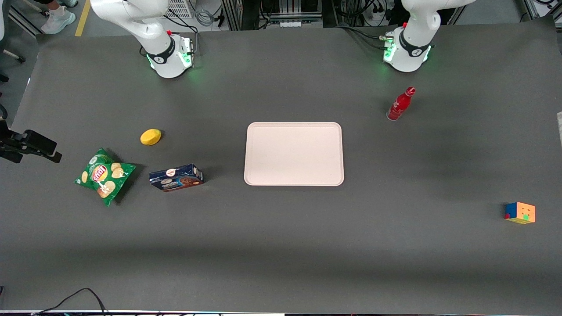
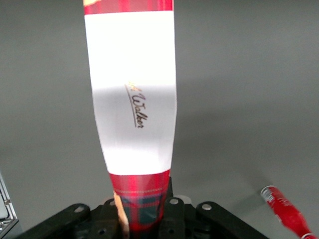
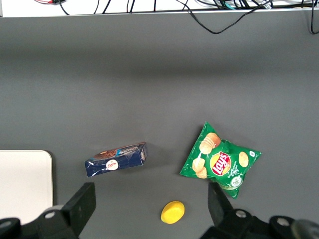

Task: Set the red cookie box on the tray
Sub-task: 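Carry the cookie box over the white tray with the left gripper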

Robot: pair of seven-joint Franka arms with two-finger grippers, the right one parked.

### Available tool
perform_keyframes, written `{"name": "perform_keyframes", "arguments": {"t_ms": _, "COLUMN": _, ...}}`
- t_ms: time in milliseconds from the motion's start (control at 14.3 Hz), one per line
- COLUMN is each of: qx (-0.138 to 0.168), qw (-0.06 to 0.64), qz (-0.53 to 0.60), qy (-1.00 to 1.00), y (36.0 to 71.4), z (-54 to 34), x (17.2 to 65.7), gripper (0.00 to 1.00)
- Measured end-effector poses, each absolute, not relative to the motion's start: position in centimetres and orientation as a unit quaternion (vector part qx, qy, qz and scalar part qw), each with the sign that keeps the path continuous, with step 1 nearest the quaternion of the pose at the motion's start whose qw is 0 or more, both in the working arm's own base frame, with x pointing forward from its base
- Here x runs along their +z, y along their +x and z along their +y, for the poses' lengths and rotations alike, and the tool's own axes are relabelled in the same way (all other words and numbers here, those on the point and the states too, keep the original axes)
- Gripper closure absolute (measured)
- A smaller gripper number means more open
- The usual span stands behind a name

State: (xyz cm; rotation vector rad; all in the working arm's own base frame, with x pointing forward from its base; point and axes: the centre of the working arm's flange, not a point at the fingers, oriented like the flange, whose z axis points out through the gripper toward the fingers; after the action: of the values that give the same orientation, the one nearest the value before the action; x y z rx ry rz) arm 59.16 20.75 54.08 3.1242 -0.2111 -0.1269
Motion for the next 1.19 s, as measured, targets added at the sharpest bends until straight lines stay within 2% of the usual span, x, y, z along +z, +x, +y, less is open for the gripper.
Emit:
{"name": "perform_keyframes", "arguments": {"t_ms": 349, "qx": -0.050, "qw": 0.011, "qz": -0.032, "qy": 0.998, "y": 61.4, "z": 7.2, "x": 55.4, "gripper": 0.74}}
{"name": "perform_keyframes", "arguments": {"t_ms": 558, "qx": -0.054, "qw": 0.019, "qz": 0.005, "qy": 0.998, "y": 61.4, "z": -5.1, "x": 55.7, "gripper": 0.74}}
{"name": "perform_keyframes", "arguments": {"t_ms": 698, "qx": -0.055, "qw": 0.021, "qz": 0.017, "qy": 0.998, "y": 60.0, "z": -13.5, "x": 56.1, "gripper": 0.74}}
{"name": "perform_keyframes", "arguments": {"t_ms": 907, "qx": -0.039, "qw": 0.020, "qz": 0.044, "qy": 0.998, "y": 56.8, "z": -24.5, "x": 56.3, "gripper": 0.74}}
{"name": "perform_keyframes", "arguments": {"t_ms": 1186, "qx": -0.031, "qw": 0.026, "qz": 0.057, "qy": 0.998, "y": 51.2, "z": -35.0, "x": 53.1, "gripper": 0.74}}
